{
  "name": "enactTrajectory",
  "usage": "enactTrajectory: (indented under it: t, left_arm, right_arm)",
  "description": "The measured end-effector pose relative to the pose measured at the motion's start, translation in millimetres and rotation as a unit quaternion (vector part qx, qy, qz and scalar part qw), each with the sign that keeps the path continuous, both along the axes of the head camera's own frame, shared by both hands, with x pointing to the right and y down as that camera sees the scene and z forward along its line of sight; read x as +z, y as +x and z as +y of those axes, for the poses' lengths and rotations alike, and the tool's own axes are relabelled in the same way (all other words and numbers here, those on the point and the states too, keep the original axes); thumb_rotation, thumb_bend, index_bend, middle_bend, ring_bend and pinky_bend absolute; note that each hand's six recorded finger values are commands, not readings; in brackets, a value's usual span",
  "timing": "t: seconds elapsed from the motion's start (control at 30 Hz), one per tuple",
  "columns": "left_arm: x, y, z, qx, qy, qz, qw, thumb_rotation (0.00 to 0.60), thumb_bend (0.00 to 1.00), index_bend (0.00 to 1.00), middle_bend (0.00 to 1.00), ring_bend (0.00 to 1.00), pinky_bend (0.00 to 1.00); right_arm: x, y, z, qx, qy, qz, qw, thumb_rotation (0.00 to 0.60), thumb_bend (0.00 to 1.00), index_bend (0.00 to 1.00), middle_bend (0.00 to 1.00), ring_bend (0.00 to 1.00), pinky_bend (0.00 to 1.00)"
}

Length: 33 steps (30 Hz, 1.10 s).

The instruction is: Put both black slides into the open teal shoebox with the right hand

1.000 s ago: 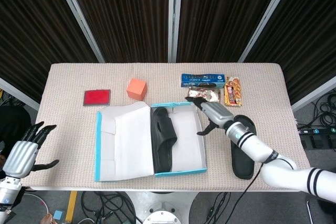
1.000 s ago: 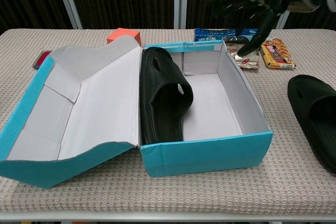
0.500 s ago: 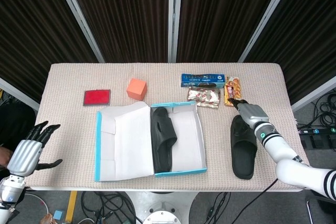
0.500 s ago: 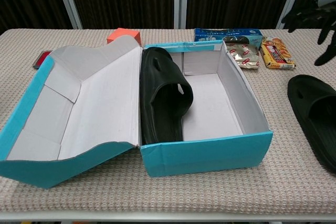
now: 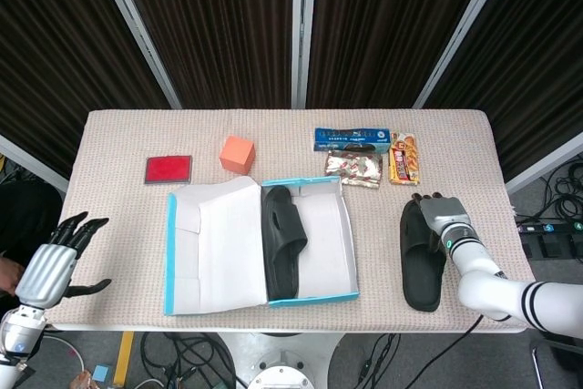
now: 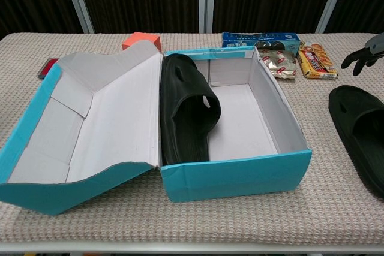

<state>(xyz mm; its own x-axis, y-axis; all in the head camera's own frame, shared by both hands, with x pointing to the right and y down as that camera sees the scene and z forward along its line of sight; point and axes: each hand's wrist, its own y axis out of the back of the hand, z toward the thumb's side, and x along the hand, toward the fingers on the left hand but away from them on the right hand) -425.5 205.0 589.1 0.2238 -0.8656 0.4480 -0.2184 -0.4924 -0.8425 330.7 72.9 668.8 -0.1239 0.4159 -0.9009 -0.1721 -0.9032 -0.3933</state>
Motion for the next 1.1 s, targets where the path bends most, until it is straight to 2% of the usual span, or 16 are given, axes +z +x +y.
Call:
enactTrajectory:
  t: [0.4,0.67,1.1]
  left_arm:
    - [-1,-4,4,0.003,-0.004,-0.002,1.0,0.6,0.0,0.11,0.15,0.01,0.08]
    - [-1,-4,6,0.008,-0.008,0.003,0.9999,0.6,0.0,0.11,0.15,0.01,0.09]
    - [-2,-5,7,0.009,-0.013,0.008,0.9998,0.6,0.0,0.11,0.15,0.01,0.09]
  right_arm:
    - [16,4,11,-0.012,0.001,0.017,0.9998,0.6,0.0,0.01,0.1,0.01,0.24]
    - [21,3,11,-0.011,0.006,0.017,0.9998,0.6,0.02,0.12,0.15,0.07,0.24]
    - [26,-2,11,-0.018,0.011,0.025,0.9995,0.6,0.03,0.15,0.18,0.1,0.26]
